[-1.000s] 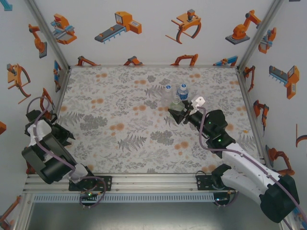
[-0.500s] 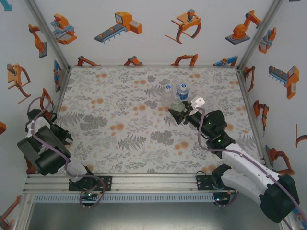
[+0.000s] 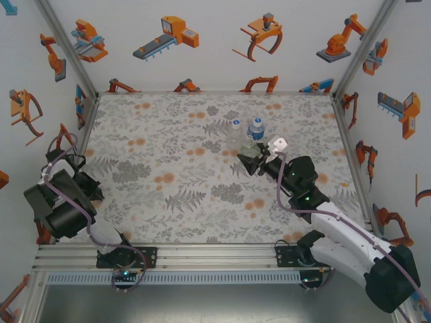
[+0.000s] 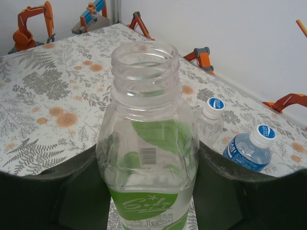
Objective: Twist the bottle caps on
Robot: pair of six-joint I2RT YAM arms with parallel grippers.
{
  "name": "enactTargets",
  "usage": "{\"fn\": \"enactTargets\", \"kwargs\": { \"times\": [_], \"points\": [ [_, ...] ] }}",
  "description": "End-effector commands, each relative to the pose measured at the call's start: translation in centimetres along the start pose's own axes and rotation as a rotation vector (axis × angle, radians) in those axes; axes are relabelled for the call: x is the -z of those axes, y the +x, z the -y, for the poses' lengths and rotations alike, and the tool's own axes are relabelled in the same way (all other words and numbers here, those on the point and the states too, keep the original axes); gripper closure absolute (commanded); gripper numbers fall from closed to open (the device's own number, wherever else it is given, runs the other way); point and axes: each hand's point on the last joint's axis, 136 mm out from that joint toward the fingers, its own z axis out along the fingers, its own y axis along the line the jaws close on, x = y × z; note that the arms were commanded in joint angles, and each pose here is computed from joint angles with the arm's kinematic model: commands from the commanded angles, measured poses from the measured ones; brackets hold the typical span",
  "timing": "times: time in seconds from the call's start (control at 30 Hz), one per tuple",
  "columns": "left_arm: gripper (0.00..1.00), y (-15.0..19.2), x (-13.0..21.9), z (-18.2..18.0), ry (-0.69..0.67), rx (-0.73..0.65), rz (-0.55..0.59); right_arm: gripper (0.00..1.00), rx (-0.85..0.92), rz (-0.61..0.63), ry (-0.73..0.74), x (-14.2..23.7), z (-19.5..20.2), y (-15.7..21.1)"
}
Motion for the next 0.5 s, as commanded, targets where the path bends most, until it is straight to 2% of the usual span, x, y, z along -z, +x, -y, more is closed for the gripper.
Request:
{"fn": "enactTargets", "kwargs": {
  "times": [0.0,0.2,0.47],
  "points": [
    [0.95,-0.4,0.1,0.8,0.001,-0.042,-0.002,0.75,0.034,0.056,0.021,0.2,0.3,-1.4],
    [0.97,0.3,3.0,4.2,0.056,-0.138,0.042,0.76,0.030,0.035,0.012,0.1,0.2,-1.1],
    [0.97,5.7,8.0,12.3,0.150,-0.411,0.126,0.81,0.032,-0.028,0.007,-0.3,0.4,-1.4]
  ]
}}
